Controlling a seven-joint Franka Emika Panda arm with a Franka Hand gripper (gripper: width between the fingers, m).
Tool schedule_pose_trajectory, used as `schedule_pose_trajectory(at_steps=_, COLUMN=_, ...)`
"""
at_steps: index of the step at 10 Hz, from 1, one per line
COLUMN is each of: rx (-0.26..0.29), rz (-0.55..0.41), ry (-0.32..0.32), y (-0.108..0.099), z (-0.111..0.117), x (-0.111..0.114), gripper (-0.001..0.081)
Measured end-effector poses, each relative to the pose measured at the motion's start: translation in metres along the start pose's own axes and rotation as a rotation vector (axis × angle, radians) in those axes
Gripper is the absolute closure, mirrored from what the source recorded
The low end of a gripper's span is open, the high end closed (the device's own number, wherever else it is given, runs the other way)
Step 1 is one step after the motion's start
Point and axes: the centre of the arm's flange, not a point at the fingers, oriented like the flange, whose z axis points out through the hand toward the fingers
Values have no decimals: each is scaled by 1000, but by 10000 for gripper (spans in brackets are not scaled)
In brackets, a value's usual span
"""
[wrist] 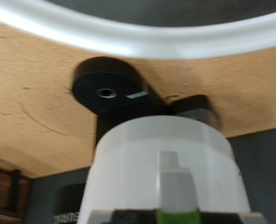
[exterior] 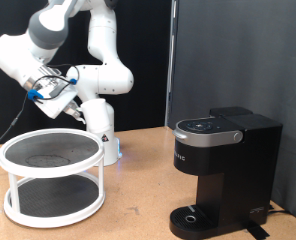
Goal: Make a cup of coffee with the keurig machine
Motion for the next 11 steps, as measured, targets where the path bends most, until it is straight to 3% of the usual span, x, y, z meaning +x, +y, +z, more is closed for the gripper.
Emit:
schedule_pose_trajectory(at_steps=3, rx=93, rz=21, ry=-33, y=9, z=31, x=-37, gripper=799)
schedule_pose_trajectory(at_steps=8, rx=125, rz=-4, ry=-5, y=22, z=84, x=-74, gripper=799)
schedule_pose_trajectory(at_steps=10, rx=116, rz=-5, ry=5, y=22, z=85, x=-72, gripper=799)
schedule_pose_trajectory(at_steps=11, rx=120, rz=-4, ry=47, y=22, z=88, x=-69, gripper=799)
